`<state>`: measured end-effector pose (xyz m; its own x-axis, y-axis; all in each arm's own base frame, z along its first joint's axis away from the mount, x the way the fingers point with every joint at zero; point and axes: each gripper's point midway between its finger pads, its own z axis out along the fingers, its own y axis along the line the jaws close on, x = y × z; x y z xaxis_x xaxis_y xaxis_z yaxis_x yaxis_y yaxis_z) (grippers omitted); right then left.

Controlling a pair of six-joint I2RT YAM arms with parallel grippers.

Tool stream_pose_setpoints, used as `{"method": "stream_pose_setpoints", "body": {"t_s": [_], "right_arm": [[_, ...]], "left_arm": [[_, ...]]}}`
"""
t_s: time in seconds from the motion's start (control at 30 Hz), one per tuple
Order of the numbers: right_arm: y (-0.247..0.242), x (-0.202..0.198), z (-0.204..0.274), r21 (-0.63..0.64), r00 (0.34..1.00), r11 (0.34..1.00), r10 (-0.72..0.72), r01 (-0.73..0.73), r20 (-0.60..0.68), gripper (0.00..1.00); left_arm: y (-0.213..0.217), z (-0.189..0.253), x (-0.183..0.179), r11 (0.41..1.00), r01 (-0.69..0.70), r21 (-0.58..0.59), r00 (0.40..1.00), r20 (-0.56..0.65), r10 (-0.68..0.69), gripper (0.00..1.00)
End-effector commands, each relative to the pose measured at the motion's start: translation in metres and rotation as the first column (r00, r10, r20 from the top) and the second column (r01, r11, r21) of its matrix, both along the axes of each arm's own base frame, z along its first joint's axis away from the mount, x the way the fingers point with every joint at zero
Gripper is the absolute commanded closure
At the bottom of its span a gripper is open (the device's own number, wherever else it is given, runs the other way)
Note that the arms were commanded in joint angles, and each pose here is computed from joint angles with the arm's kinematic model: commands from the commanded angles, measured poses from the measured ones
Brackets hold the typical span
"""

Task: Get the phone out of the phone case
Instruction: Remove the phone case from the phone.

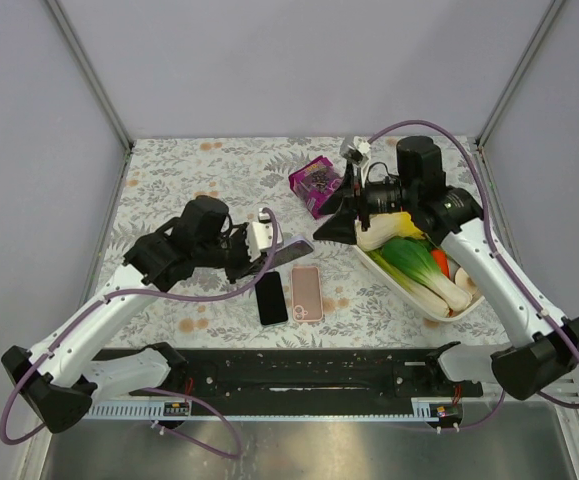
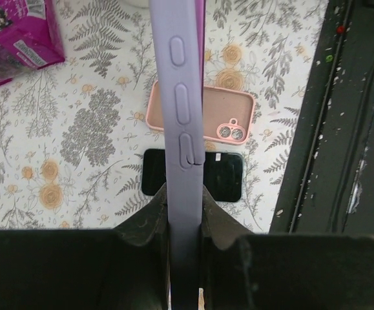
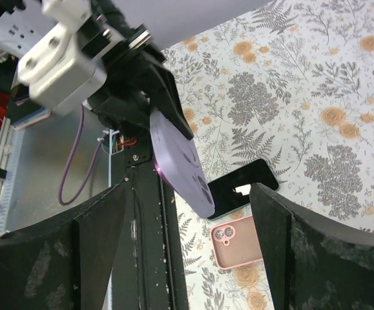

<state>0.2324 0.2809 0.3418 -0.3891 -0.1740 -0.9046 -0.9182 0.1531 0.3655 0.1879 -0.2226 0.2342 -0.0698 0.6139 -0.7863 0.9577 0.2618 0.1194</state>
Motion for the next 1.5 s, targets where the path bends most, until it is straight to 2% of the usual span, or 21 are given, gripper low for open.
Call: {"method": "stream_pose_setpoints", "body": {"t_s": [0.0, 0.37, 0.47, 0.53, 0.67, 0.83, 0.9, 0.97, 1.1, 1.13, 1.17, 1.23, 1.3, 1.37, 1.47], "right_arm": [[-0.007, -0.021, 0.001, 0.006, 0.985, 0.995, 0.097, -0.099, 0.145, 0.14], [0.018, -0.035, -0.020, -0.020, 0.964, 0.983, 0.181, -0.181, 0.195, 0.13], [0.026, -0.041, -0.020, -0.020, 0.955, 0.977, 0.212, -0.212, 0.207, 0.17], [0.030, -0.045, -0.020, -0.023, 0.952, 0.974, 0.226, -0.226, 0.204, 0.24], [0.032, -0.047, -0.023, -0.033, 0.948, 0.969, 0.246, -0.244, 0.200, 0.50], [0.033, -0.047, -0.033, -0.050, 0.950, 0.969, 0.246, -0.241, 0.192, 0.63], [0.034, -0.047, -0.036, -0.055, 0.951, 0.969, 0.248, -0.242, 0.184, 0.78], [0.033, -0.047, -0.036, -0.055, 0.951, 0.969, 0.248, -0.242, 0.182, 0.98], [0.035, -0.042, -0.031, -0.041, 0.963, 0.980, 0.201, -0.197, 0.179, 1.00], [0.035, -0.040, -0.029, -0.035, 0.966, 0.983, 0.186, -0.183, 0.177, 1.00], [0.036, -0.038, -0.026, -0.028, 0.970, 0.985, 0.170, -0.168, 0.176, 1.00], [0.036, -0.035, -0.021, -0.014, 0.976, 0.989, 0.145, -0.144, 0.160, 1.00], [0.036, -0.032, -0.011, 0.009, 0.983, 0.993, 0.118, -0.121, 0.141, 1.00], [0.036, -0.029, -0.002, 0.032, 0.989, 0.995, 0.095, -0.099, 0.116, 1.00], [0.034, -0.024, 0.010, 0.059, 0.995, 0.996, 0.065, -0.069, 0.076, 1.00]], "left_arm": [[-0.022, 0.057, -0.008, 0.977, 0.100, -0.190, 0.994, 0.062, -0.090, 1.00], [-0.043, 0.077, -0.025, 0.932, 0.175, -0.317, 0.977, -0.058, -0.204, 1.00], [-0.047, 0.075, -0.024, 0.930, 0.181, -0.321, 0.973, -0.080, -0.217, 1.00], [-0.048, 0.075, -0.023, 0.929, 0.183, -0.320, 0.972, -0.085, -0.221, 1.00], [-0.049, 0.079, -0.024, 0.925, 0.193, -0.327, 0.969, -0.085, -0.232, 1.00], [-0.052, 0.086, -0.027, 0.915, 0.214, -0.343, 0.961, -0.097, -0.261, 1.00], [-0.051, 0.085, -0.028, 0.917, 0.218, -0.333, 0.958, -0.104, -0.266, 1.00], [-0.051, 0.083, -0.028, 0.920, 0.220, -0.325, 0.957, -0.110, -0.268, 1.00], [-0.051, 0.085, -0.028, 0.918, 0.219, -0.331, 0.957, -0.111, -0.269, 0.99], [-0.050, 0.085, -0.027, 0.918, 0.215, -0.334, 0.957, -0.113, -0.266, 0.89], [-0.050, 0.087, -0.027, 0.916, 0.212, -0.341, 0.957, -0.116, -0.265, 0.73], [-0.047, 0.092, -0.026, 0.911, 0.199, -0.361, 0.961, -0.109, -0.253, 0.34], [-0.041, 0.099, -0.021, 0.901, 0.170, -0.398, 0.967, -0.109, -0.231, 0.12], [-0.033, 0.109, -0.017, 0.885, 0.148, -0.442, 0.971, -0.103, -0.215, 0.02], [-0.019, 0.121, -0.006, 0.861, 0.095, -0.500, 0.975, -0.130, -0.183, 0.01]]}}
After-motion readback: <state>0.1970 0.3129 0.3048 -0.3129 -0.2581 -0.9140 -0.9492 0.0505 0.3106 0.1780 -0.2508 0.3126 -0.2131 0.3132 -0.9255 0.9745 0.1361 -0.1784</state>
